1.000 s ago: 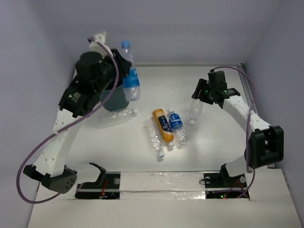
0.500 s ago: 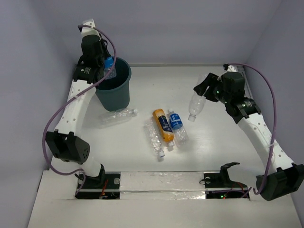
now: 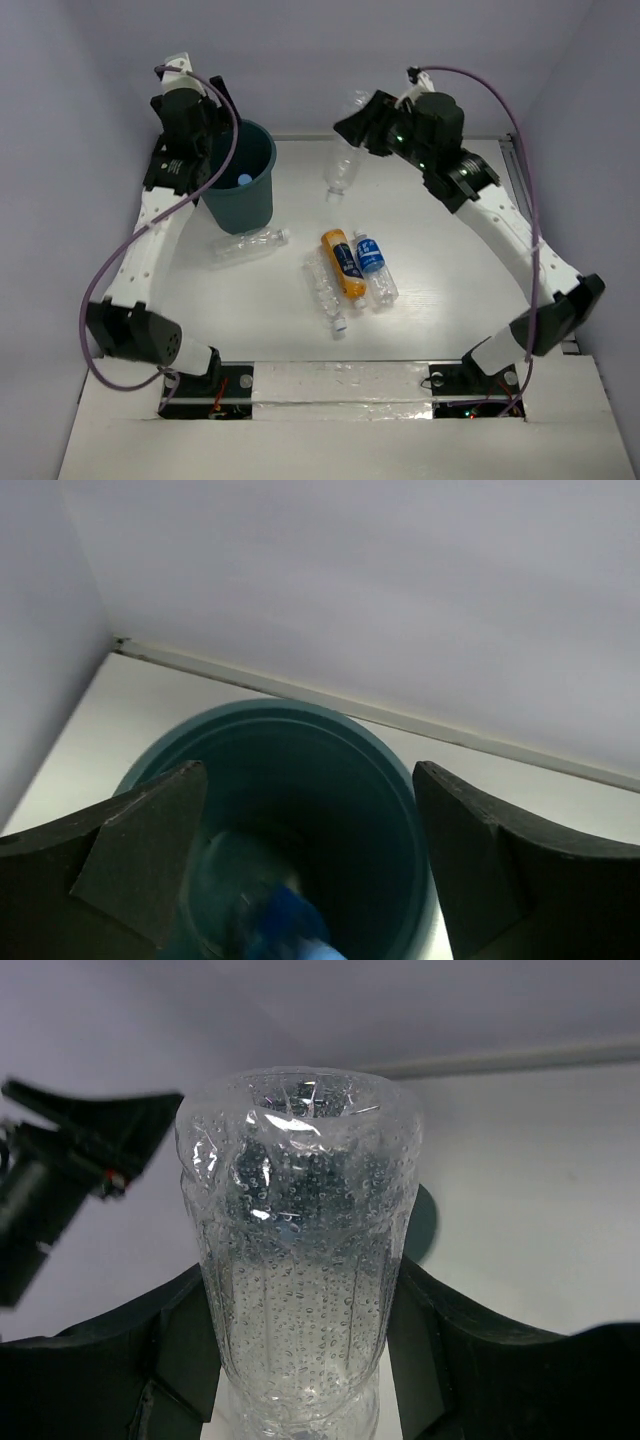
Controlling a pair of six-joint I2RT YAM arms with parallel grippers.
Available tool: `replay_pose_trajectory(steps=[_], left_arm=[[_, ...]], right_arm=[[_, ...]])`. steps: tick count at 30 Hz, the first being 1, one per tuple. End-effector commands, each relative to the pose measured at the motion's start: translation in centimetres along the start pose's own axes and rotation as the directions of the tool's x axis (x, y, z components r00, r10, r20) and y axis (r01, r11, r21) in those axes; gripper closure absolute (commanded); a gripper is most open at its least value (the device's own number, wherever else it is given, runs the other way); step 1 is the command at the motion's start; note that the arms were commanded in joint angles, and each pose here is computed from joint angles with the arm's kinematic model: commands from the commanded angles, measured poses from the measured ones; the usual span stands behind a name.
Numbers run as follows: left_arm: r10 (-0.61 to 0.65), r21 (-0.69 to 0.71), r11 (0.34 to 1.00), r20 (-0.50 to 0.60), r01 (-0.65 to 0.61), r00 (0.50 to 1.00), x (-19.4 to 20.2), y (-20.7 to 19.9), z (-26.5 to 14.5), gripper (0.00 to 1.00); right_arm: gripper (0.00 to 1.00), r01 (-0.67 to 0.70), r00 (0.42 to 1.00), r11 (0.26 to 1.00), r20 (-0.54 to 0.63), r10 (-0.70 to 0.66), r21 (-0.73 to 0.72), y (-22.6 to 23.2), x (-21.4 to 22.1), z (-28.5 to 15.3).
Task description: Put the plastic bottles in the bin
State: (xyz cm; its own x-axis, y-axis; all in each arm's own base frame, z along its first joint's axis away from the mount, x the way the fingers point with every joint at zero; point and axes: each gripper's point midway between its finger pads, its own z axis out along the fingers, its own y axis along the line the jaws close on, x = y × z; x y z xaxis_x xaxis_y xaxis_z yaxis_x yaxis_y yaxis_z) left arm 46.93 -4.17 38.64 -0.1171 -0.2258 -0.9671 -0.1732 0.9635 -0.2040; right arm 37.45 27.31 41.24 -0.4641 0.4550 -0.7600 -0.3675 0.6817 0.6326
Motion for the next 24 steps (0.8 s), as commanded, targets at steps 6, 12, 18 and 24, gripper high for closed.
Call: replay_pose_trajectory(steps=[6,12,18,24], left_arm=[[-0.246,0.101,0.962,-0.075,0.253,0.966,1.6,1.0,-11.0,0.33],[-0.335,-0.072,0.942,-0.224,0.328,0.915,9.7,5.4,-16.4,0.40],[-0.468,-0.161,0.884,-0.296,0.439,0.833,15.3,7.4,-20.7,0.37],[-0.568,-0.289,0.823,-0.403,0.489,0.717,21.8,7.9,-21.7,0.13]], right_arm=[[0.38,-0.061,0.981,0.961,0.163,0.108,-0.269,11.1,-3.1,9.2],[0.38,-0.078,0.937,0.971,0.315,0.149,-0.228,12.6,-5.1,14.2],[0.38,-0.073,0.908,0.990,0.403,0.115,-0.119,10.2,-2.0,19.1],[0.21,0.076,0.921,0.995,0.387,-0.046,-0.063,9.9,1.8,21.2]])
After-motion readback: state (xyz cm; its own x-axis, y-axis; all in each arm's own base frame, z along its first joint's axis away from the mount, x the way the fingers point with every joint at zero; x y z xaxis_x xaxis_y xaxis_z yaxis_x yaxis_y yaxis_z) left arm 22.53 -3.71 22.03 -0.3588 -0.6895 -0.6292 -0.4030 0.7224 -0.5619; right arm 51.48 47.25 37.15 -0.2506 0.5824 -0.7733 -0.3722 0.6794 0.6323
